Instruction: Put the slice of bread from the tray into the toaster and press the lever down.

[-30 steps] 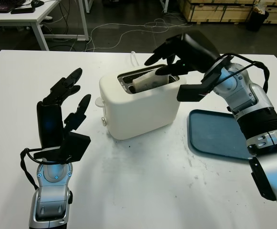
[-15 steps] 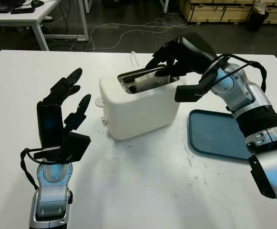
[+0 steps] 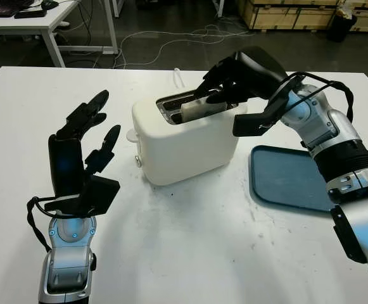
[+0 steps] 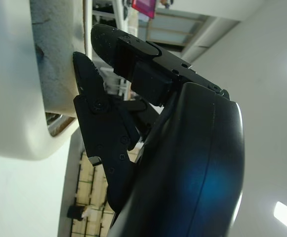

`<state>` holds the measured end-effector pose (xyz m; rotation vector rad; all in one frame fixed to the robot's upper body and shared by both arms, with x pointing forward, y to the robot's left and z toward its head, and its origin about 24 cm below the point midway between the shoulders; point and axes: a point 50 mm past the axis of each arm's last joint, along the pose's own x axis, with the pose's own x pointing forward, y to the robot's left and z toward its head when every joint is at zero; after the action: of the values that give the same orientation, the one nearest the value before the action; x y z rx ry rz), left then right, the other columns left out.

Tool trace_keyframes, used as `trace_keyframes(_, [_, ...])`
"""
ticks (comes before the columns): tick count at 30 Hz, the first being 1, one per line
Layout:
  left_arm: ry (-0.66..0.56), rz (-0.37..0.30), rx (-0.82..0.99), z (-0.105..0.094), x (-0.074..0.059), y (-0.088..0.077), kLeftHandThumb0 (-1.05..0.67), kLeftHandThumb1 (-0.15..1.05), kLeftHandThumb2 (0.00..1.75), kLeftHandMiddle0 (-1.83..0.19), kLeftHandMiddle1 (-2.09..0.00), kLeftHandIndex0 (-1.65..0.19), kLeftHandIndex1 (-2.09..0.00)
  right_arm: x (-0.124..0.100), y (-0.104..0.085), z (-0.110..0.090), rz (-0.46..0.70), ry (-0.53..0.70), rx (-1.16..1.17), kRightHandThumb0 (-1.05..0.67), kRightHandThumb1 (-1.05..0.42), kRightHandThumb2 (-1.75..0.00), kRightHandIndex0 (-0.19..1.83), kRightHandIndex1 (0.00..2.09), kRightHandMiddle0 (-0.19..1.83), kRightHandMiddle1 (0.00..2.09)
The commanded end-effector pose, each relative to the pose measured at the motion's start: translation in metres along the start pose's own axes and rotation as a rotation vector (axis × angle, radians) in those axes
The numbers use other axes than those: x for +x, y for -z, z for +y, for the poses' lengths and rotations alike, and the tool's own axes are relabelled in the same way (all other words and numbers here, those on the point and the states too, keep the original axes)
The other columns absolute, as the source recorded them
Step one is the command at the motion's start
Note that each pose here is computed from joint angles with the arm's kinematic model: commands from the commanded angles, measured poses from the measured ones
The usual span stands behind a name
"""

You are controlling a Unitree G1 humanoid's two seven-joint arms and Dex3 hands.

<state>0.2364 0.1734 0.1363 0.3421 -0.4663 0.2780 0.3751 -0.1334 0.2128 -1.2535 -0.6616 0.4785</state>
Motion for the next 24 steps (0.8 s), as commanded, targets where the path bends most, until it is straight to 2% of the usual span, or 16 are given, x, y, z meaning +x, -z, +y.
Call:
trace_keyframes(1, [-0.002, -0.004, 0.005, 0.0014, -0.0011, 0.0008, -0.41, 0.92, 0.21, -0.40, -0.82, -0.68, 0.00, -0.0041, 0.0017, 0.0002, 0.009, -0.013, 0.009, -0.25, -0.80, 0.00, 0.91, 1.18, 1.23, 0.03])
trace_keyframes(6, [-0.005, -0.007, 0.001, 0.0008, -0.0011, 0.0002, -0.39, 0.92, 0.20, -0.41, -0.83, -0.68, -0.01, -0.0080, 0.0047, -0.0002, 0.040, -0.040, 0.007, -0.23, -0.79, 0.00, 0.94, 1.09, 1.22, 0.02])
trace_keyframes(11, [-0.013, -0.007, 0.006, 0.0012, -0.0011, 0.0010, -0.39, 0.92, 0.20, -0.41, -0.83, -0.68, -0.01, -0.0115, 0.0056, 0.0003, 0.057, -0.055, 0.002, -0.20, -0.78, 0.00, 0.91, 1.23, 1.23, 0.02])
trace_keyframes(17, [-0.005, -0.005, 0.007, 0.0011, -0.0013, 0.0013, -0.38, 0.92, 0.21, -0.40, -0.83, -0.68, 0.00, -0.0125, 0.0048, 0.0014, 0.055, -0.051, 0.014, -0.19, -0.78, 0.00, 0.91, 1.24, 1.22, 0.01])
trace_keyframes(20, [-0.008, -0.005, 0.023, 0.0011, -0.0014, 0.0009, -0.39, 0.92, 0.21, -0.42, -0.83, -0.68, -0.01, -0.0113, 0.0032, 0.0016, 0.044, -0.036, 0.015, -0.24, -0.80, -0.01, 0.89, 1.02, 1.17, 0.00])
trace_keyframes(24, [-0.008, -0.007, 0.023, 0.0012, -0.0014, 0.0012, -0.41, 0.92, 0.20, -0.43, -0.82, -0.68, -0.01, -0.0090, 0.0003, -0.0019, 0.022, 0.040, 0.013, -0.37, -0.80, -0.01, 0.73, 0.95, 0.99, 0.00])
